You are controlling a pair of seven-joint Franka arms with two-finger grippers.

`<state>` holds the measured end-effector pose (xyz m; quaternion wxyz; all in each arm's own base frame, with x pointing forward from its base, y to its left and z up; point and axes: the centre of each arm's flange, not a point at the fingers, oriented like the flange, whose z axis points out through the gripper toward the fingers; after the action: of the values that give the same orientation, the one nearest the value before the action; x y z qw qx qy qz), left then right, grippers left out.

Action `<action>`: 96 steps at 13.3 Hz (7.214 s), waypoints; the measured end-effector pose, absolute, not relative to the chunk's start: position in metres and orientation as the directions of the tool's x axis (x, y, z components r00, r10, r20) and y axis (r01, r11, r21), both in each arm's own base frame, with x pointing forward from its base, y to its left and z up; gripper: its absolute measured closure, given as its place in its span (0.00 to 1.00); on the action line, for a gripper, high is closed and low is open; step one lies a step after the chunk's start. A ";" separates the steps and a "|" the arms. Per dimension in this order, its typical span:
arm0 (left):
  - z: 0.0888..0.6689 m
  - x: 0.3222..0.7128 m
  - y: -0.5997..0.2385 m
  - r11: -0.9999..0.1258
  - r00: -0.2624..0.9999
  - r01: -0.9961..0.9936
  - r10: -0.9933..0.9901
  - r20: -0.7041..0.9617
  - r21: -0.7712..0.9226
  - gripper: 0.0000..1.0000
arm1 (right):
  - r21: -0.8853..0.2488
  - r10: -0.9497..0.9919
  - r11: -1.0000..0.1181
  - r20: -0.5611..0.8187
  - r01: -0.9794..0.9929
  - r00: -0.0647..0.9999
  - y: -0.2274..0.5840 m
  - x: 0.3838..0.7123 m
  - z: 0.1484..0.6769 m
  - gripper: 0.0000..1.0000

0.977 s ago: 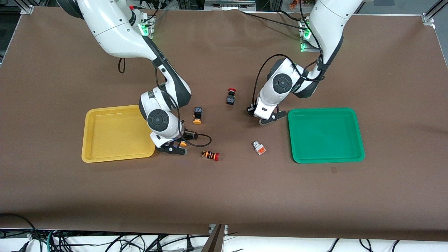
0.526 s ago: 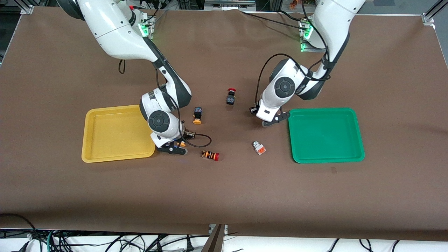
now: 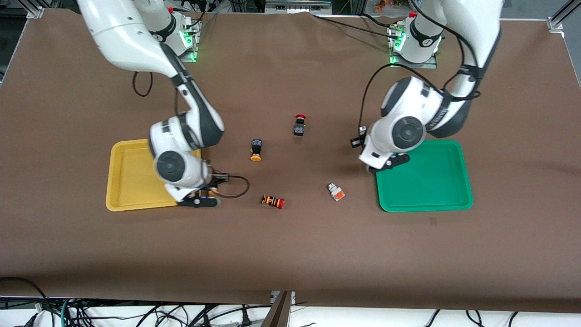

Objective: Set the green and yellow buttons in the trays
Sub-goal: 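Carry the yellow button into the yellow tray while the left gripper carries the block, then open both grippers to release the buttons into the trays, then grasp the second yellow button with the right gripper while the left gripper grasps a block, then lower the yellow button into the yellow tray while the left gripper carries the block, then release the white block into the green tray with the left gripper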

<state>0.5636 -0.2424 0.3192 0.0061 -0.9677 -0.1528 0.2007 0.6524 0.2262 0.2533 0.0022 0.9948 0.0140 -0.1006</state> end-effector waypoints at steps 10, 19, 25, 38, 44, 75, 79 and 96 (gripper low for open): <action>0.314 0.635 -0.079 -0.984 0.945 0.177 0.163 -0.283 0.024 0.59 | 0.063 0.038 -0.996 -0.316 0.061 0.948 0.036 0.650 0.220 0.58; 0.202 0.660 -0.082 -0.986 0.976 0.151 0.139 -0.166 0.064 0.58 | 0.041 0.064 -0.996 -0.367 0.085 0.928 0.004 0.632 0.182 0.52; 0.206 0.661 -0.081 -0.986 0.976 0.151 0.139 -0.166 0.064 0.20 | -0.005 0.131 -0.991 -0.307 0.136 0.943 0.066 0.650 0.226 0.00; 0.324 0.652 -0.160 -0.914 0.914 0.382 0.353 -0.202 0.133 0.00 | -0.010 0.030 -1.000 -0.333 0.028 0.942 0.347 0.562 0.210 0.00; 0.311 0.637 -0.239 -0.868 0.857 0.487 0.456 -0.241 0.091 0.00 | 0.012 0.008 -1.000 -0.322 0.012 0.947 0.387 0.537 0.190 0.00; 0.244 0.652 -0.280 -0.863 0.854 0.504 0.490 -0.177 0.043 0.57 | 0.043 0.084 -0.993 -0.360 0.106 0.929 0.123 0.645 0.203 0.31; 0.313 0.645 -0.207 -0.927 0.873 0.375 0.361 -0.327 -0.024 0.57 | 0.024 0.103 -0.993 -0.277 0.114 0.955 0.133 0.668 0.275 0.00; 0.193 0.629 -0.041 -0.980 0.952 0.159 0.119 -0.282 0.121 0.41 | 0.026 0.087 -0.995 -0.184 0.094 0.979 0.062 0.592 0.567 0.00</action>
<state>0.6294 -0.0413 0.1930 -0.0714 -0.9853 -0.0706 0.1381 0.5921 0.0620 0.5673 0.0172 0.9946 0.0456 -0.0919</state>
